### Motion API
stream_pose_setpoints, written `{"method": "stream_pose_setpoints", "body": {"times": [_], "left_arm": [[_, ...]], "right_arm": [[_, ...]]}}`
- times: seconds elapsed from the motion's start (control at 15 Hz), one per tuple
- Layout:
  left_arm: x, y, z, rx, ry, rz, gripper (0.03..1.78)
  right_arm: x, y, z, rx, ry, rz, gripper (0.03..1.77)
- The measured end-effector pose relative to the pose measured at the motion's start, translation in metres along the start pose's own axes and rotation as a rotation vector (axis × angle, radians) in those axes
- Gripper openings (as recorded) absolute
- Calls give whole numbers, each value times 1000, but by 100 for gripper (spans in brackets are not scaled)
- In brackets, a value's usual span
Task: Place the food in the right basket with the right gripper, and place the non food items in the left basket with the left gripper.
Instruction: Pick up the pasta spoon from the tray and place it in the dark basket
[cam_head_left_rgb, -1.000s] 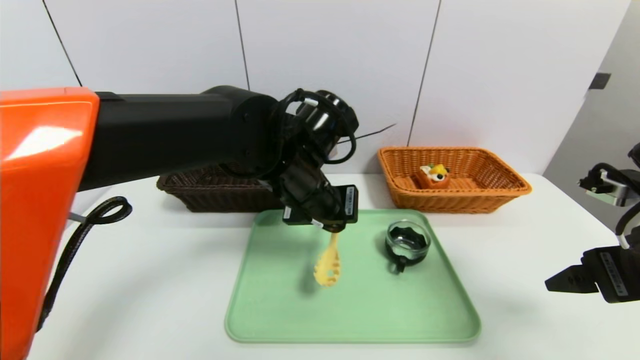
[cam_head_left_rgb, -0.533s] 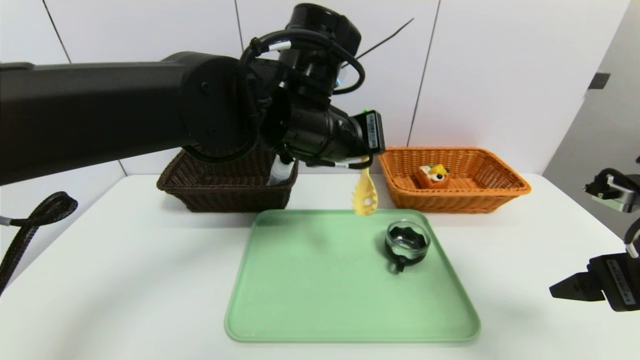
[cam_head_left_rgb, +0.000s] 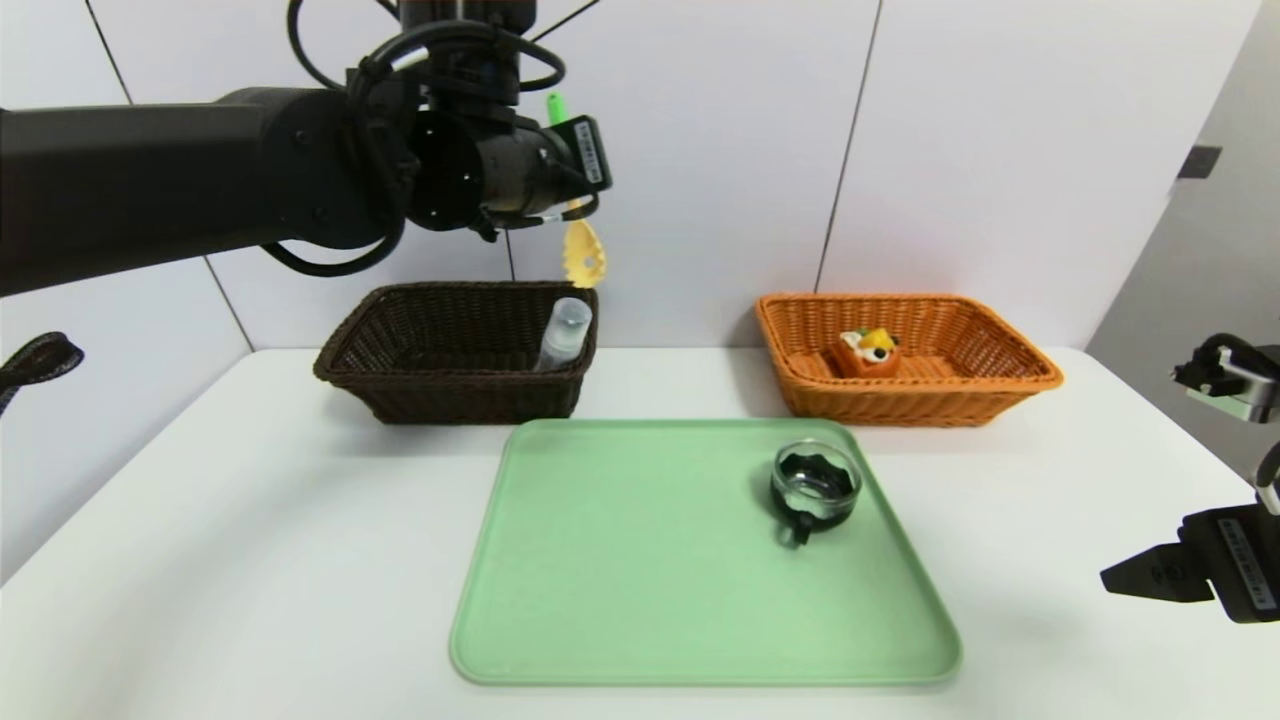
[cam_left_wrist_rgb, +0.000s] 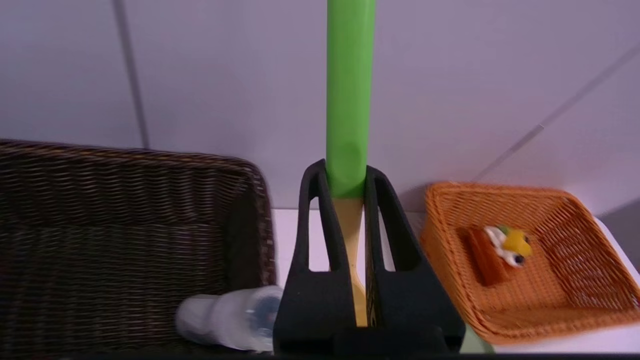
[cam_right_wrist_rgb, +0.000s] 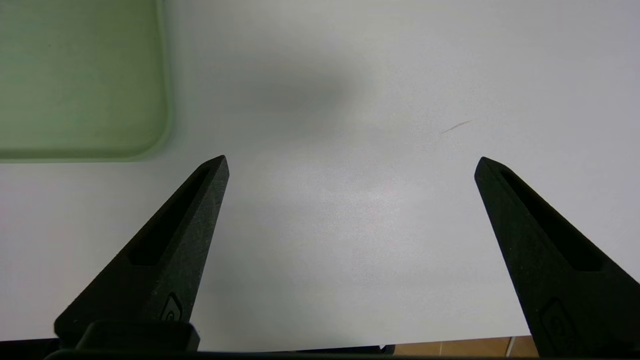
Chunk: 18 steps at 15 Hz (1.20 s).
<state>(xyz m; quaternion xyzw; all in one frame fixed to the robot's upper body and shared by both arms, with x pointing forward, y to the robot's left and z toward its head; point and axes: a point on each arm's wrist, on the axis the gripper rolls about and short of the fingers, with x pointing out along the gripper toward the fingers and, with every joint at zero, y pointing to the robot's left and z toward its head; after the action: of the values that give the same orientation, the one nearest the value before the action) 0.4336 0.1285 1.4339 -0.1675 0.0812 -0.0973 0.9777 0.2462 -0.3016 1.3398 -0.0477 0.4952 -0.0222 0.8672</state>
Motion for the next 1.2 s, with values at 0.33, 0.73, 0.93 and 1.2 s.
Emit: {"method": "stream_pose_setpoints", "body": {"times": [0.33,0.73,0.93,1.2], "left_arm": [[5,48,-8,-136,-16,156,13],[10,104,-18,-222,-168,225,13],[15,136,-23,-227,-199,287,13],[28,163,-35,-217,-209,335,13]], "right_arm": [[0,0,0,-1,1,-1,170],[-2,-2,-3,-8,-5,-28,170],[-5,-3,-4,-30,-20,-47,170],[-7,-3,-4,-30,-35,-44,170]]}}
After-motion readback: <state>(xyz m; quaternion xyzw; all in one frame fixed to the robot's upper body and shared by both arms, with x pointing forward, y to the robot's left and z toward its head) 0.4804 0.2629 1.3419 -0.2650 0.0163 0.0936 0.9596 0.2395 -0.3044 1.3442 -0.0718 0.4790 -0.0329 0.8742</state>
